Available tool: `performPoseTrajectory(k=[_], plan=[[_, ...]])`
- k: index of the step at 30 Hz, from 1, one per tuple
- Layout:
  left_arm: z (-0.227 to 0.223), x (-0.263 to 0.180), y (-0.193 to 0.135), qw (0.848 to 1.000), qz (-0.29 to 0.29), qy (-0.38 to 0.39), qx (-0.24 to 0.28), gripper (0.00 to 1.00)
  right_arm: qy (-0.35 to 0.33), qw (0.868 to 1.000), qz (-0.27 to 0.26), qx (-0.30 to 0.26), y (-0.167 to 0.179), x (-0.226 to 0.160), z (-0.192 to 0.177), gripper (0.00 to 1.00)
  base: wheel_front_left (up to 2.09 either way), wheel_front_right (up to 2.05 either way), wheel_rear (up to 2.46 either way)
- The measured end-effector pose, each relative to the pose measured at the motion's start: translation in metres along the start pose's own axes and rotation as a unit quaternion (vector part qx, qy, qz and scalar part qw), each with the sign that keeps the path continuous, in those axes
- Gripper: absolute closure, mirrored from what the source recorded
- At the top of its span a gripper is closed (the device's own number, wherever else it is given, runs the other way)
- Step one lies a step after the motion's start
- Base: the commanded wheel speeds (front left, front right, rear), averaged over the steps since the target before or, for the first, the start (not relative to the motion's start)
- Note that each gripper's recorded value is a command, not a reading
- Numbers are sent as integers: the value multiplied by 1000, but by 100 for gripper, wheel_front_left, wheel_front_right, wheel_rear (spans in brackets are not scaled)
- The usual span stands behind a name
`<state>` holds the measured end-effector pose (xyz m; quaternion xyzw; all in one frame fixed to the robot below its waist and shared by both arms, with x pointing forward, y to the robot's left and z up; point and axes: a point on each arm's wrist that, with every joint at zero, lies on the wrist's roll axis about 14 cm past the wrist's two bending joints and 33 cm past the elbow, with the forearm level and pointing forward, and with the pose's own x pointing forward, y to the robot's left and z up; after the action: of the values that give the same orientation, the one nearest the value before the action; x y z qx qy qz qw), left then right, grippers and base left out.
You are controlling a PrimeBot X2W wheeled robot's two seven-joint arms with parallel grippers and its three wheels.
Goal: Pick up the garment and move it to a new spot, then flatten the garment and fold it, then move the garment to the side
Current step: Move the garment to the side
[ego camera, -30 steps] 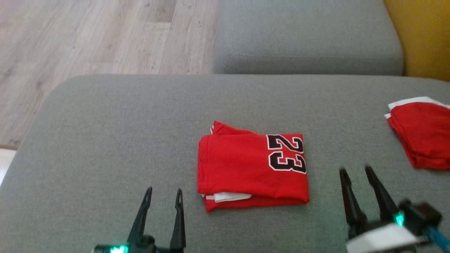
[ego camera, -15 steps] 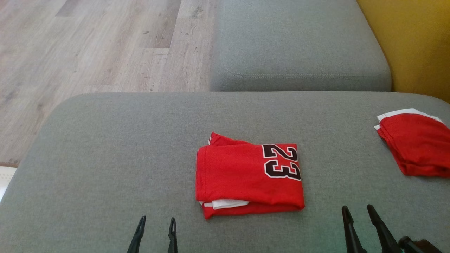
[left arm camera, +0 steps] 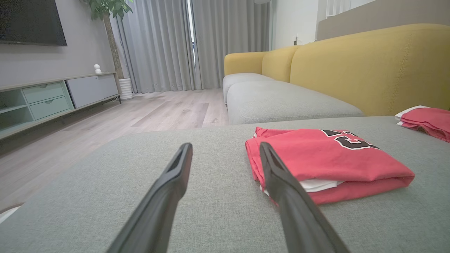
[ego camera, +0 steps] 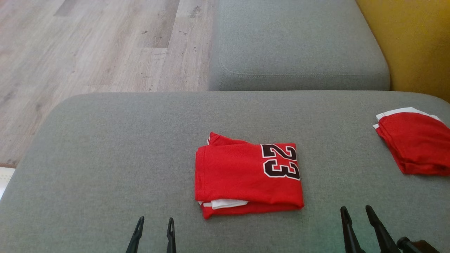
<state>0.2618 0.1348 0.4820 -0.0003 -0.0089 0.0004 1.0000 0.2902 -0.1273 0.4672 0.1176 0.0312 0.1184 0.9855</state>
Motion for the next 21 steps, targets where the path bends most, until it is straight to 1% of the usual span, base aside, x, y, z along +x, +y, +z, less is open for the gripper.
performPoseTrajectory(k=[11, 15, 21], plan=[[-5, 2, -2, 1000, -3, 12, -3, 0, 13, 1000, 2, 0, 0, 4, -7, 0, 0, 0, 0], [-11, 4, -1, 1000, -2, 24, -3, 0, 40, 999, 11, 6, 4, 7, -21, 0, 0, 0, 0], [-19, 13, -5, 999, -7, 42, -4, 0, 94, 994, 43, 23, 9, 36, -44, 0, 0, 0, 0]])
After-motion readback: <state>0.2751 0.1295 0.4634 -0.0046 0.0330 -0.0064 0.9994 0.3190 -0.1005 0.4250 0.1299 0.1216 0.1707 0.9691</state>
